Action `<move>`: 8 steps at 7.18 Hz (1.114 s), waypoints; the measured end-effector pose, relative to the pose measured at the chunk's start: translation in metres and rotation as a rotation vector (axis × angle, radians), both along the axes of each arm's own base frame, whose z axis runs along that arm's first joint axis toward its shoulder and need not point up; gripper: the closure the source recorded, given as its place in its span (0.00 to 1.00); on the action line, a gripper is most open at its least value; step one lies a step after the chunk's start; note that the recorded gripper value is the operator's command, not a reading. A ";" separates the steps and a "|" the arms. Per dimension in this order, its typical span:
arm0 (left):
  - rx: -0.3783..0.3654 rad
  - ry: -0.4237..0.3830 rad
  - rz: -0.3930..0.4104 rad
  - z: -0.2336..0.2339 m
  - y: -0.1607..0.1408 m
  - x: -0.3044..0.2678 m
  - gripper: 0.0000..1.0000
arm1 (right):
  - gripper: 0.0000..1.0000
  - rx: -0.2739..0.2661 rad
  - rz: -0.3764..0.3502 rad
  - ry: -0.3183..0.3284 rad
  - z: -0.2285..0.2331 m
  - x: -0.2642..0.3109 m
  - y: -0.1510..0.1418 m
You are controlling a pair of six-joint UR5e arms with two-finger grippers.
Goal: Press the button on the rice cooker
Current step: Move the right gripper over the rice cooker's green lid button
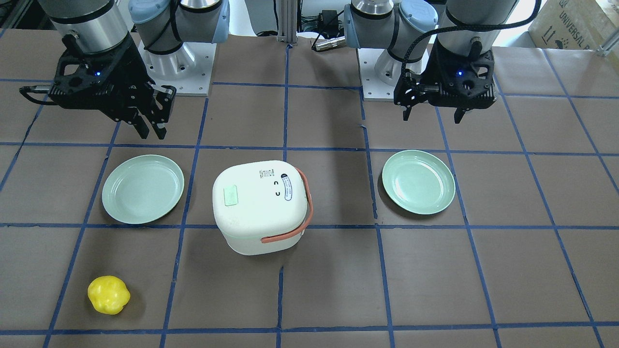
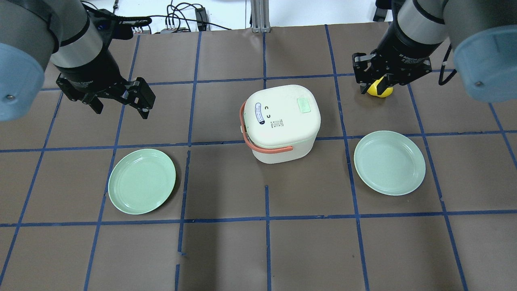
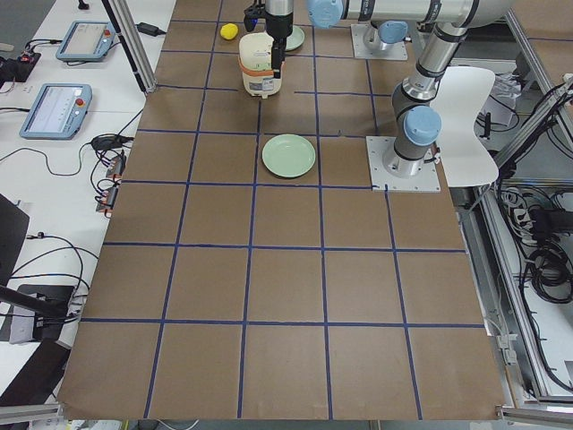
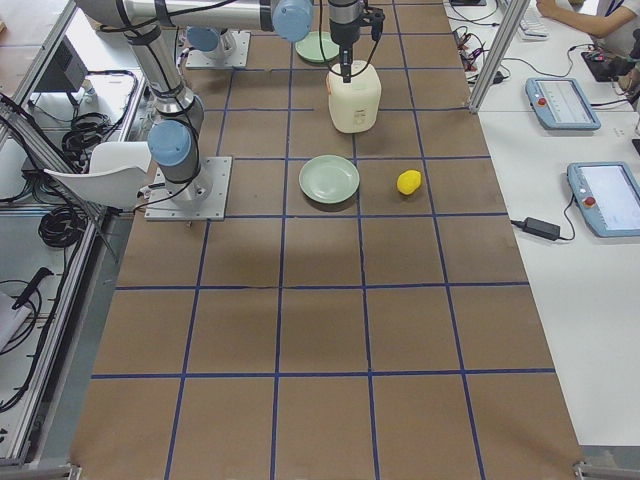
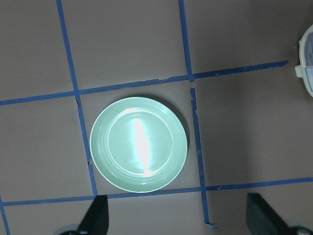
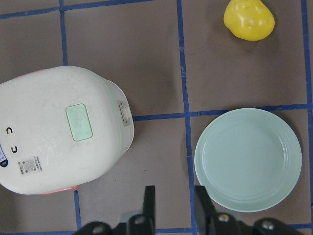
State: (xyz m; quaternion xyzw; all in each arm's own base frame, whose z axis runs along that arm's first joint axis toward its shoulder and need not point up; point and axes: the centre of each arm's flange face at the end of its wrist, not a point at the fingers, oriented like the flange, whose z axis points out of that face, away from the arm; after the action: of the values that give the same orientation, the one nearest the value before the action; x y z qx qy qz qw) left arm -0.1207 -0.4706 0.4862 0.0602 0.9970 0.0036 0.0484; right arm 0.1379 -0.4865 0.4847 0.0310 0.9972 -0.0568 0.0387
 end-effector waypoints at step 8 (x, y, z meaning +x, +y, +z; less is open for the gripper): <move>0.000 0.000 0.000 0.000 0.000 0.000 0.00 | 0.95 -0.010 0.081 0.020 -0.043 0.104 -0.061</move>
State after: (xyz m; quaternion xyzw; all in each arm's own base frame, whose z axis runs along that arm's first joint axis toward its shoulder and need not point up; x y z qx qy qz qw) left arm -0.1207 -0.4706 0.4862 0.0602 0.9970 0.0037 0.0484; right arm 0.2416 -0.5473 0.4418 -0.0099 0.9976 -0.0606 0.0312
